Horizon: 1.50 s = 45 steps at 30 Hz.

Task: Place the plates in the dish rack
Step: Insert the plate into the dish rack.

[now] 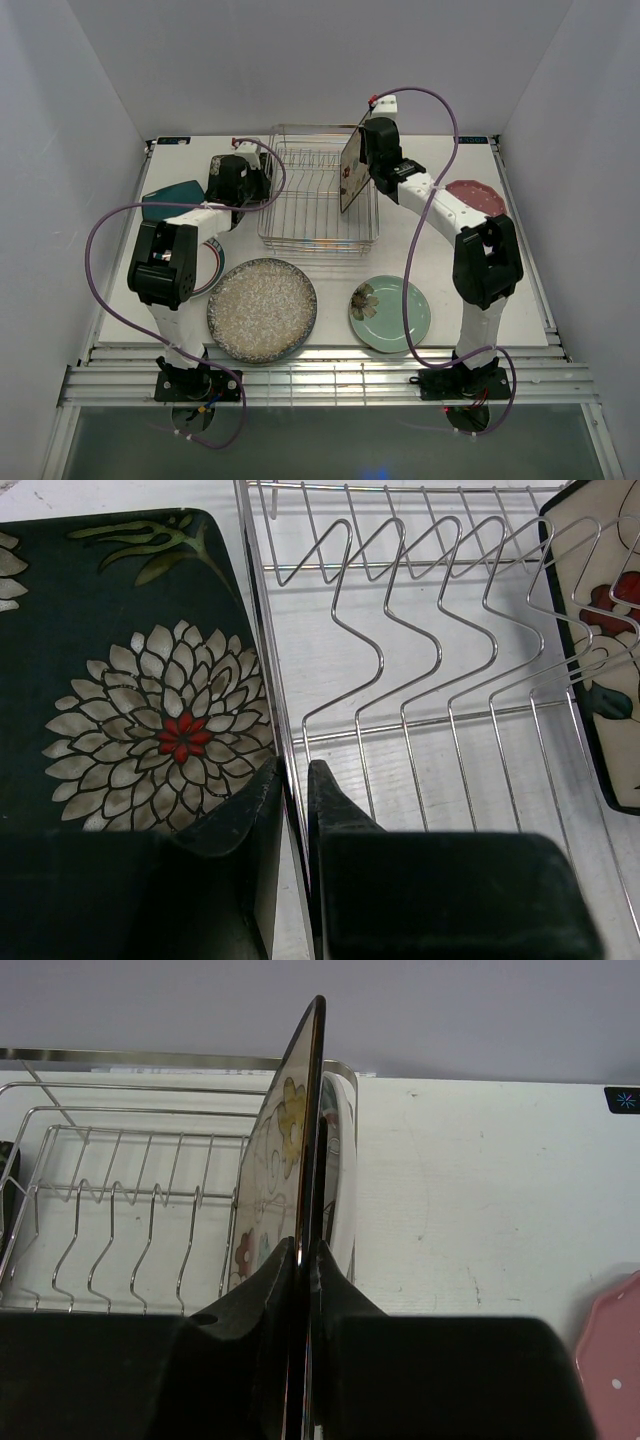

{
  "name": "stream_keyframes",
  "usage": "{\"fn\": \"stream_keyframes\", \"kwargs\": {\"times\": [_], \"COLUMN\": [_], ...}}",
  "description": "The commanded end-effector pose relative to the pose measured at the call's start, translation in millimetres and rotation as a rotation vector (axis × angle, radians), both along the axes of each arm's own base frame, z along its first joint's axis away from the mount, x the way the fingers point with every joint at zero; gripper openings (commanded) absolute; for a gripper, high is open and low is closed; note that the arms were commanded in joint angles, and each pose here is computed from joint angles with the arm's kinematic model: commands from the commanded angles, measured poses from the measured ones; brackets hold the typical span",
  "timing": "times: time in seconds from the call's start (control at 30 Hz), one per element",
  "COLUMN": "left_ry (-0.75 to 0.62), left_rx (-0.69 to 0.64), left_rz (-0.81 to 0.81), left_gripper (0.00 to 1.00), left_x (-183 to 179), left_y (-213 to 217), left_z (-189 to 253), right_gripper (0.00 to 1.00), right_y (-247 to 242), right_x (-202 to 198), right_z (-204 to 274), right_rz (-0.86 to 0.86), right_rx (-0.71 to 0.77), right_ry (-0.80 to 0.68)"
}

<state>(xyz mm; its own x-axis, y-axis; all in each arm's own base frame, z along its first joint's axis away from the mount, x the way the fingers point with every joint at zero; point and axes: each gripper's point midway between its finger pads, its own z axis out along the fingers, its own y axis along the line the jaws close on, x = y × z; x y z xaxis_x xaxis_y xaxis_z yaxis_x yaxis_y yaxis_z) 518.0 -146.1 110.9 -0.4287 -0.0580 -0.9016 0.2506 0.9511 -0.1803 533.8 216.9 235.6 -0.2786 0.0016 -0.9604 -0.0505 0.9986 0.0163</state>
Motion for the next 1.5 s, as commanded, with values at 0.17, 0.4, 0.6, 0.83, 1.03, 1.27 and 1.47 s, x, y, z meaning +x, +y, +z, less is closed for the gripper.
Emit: {"fn": "stream_keyframes", "kwargs": {"times": [0.17, 0.4, 0.6, 0.83, 1.03, 1.27, 1.47], "left_ry": [0.026, 0.06, 0.069, 0.076, 0.071, 0.074, 0.065], "left_rx": [-0.036, -0.079, -0.093, -0.107, -0.109, -0.116, -0.109], "left_rz": [-0.09, -0.074, -0.061, -0.053, -0.043, -0.035, -0.031], "left_gripper": [0.0, 0.0, 0.0, 0.0, 0.0, 0.0, 0.0], "left_x": [-15, -23, -27, -29, -29, -29, -28], "left_y": [-13, -15, -14, -15, -13, -14, -12], "left_z": [0, -5, -5, -5, -2, -2, 0], "right_gripper": [0.08, 0.15, 0.22, 0.26, 0.39, 0.49, 0.5], "right_y": [-1, 3, 3, 3, 3, -5, -17], "right_x": [13, 16, 17, 17, 13, -15, -52], "right_z": [77, 73, 74, 74, 77, 97, 81], "right_rz": [-0.045, -0.035, -0.035, -0.034, -0.026, 0.013, 0.046], "right_rx": [0.108, 0.106, 0.104, 0.104, 0.11, 0.136, 0.122], "right_ry": [-0.2, -0.182, -0.18, -0.178, -0.177, -0.202, -0.129]}}
